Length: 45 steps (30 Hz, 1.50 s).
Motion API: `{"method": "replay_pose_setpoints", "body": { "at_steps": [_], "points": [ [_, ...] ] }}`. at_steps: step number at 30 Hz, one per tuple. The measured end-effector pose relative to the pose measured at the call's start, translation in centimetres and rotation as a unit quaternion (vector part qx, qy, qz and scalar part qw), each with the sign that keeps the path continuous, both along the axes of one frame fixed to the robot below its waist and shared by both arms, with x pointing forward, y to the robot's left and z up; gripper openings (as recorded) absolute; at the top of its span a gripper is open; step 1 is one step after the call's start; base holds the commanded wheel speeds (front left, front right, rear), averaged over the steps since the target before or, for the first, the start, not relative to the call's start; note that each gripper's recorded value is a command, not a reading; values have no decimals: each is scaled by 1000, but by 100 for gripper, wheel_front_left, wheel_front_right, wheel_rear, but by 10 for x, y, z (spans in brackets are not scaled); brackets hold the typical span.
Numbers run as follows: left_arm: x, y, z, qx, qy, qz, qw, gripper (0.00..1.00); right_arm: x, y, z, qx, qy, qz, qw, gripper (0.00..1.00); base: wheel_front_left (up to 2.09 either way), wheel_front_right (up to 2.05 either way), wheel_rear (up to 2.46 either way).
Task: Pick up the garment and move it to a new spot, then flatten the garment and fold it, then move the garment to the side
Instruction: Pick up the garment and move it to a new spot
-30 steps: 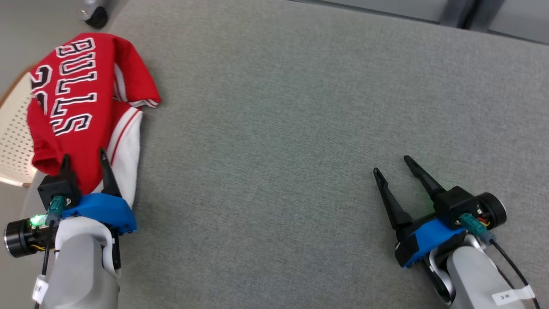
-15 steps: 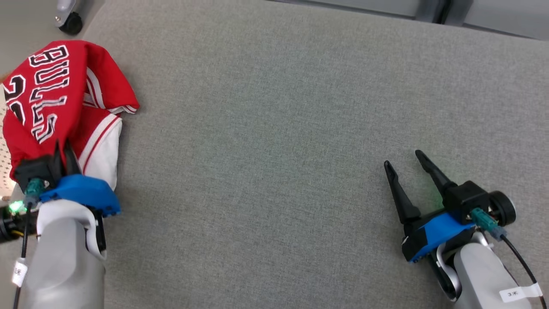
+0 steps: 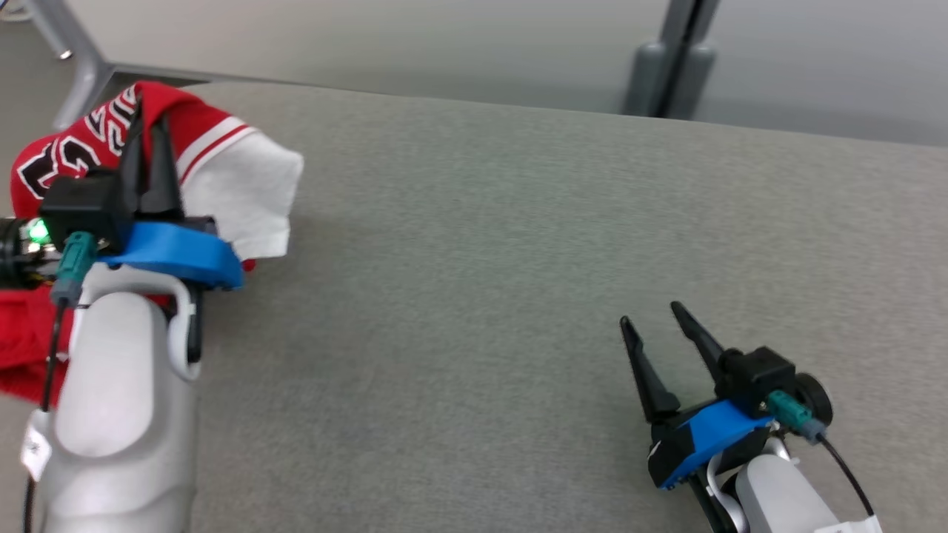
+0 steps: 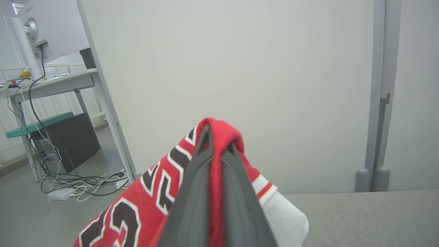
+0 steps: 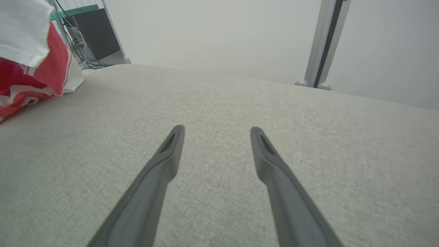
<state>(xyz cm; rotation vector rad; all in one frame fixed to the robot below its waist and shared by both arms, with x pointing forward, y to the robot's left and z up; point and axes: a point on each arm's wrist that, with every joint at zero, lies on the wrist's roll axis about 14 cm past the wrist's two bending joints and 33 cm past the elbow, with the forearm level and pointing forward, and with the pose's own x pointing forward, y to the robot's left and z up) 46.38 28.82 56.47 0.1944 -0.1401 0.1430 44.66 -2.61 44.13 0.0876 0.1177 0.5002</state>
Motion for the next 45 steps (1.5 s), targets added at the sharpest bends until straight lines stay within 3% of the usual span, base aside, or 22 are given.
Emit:
{"method": "replay_pose_setpoints", "body": {
  "at_steps": [6, 11, 16, 23, 26, 29, 30, 31, 32, 37, 45],
  "points": [
    [30, -97, 19, -36, -36, -121, 991, 0, -12, -42, 9, -6, -6, -56, 998, 100, 0, 0, 0],
    [44, -189, 15, -73, -32, -228, 970, 0, -25, -88, 11, -13, -4, -118, 993, 100, 0, 0, 0],
    [44, -272, 1, -102, -7, -324, 941, 0, -42, -133, 11, -21, 0, -179, 984, 100, 0, 0, 0],
    [13, -381, -4, -153, 20, -451, 879, 0, -66, -179, 14, -24, 3, -246, 969, 100, 0, 0, 0],
    [-4, -413, -1, -155, 25, -491, 857, 0, -72, -191, 18, -25, 0, -264, 964, 100, 0, 0, 0],
    [-14, -431, -3, -151, 30, -511, 846, 0, -76, -197, 18, -25, 0, -273, 962, 100, 0, 0, 0],
    [-14, -433, -12, -144, 41, -507, 849, 18, -75, -198, 18, -24, 1, -275, 961, 100, 0, 0, 0],
    [-12, -430, -17, -141, 48, -500, 853, 84, -75, -198, 18, -23, 2, -275, 961, 100, 0, 0, 0],
    [-8, -425, -23, -137, 55, -489, 860, 100, -74, -198, 18, -22, 1, -275, 961, 100, 0, 0, 0],
    [6, -379, -59, -119, 95, -412, 898, 100, -66, -187, 22, -16, -7, -260, 966, 100, 0, 0, 0],
    [-2, -262, -99, -117, 128, -259, 950, 100, -56, -161, 29, -10, -21, -223, 975, 100, 0, 0, 0]
  ]
}}
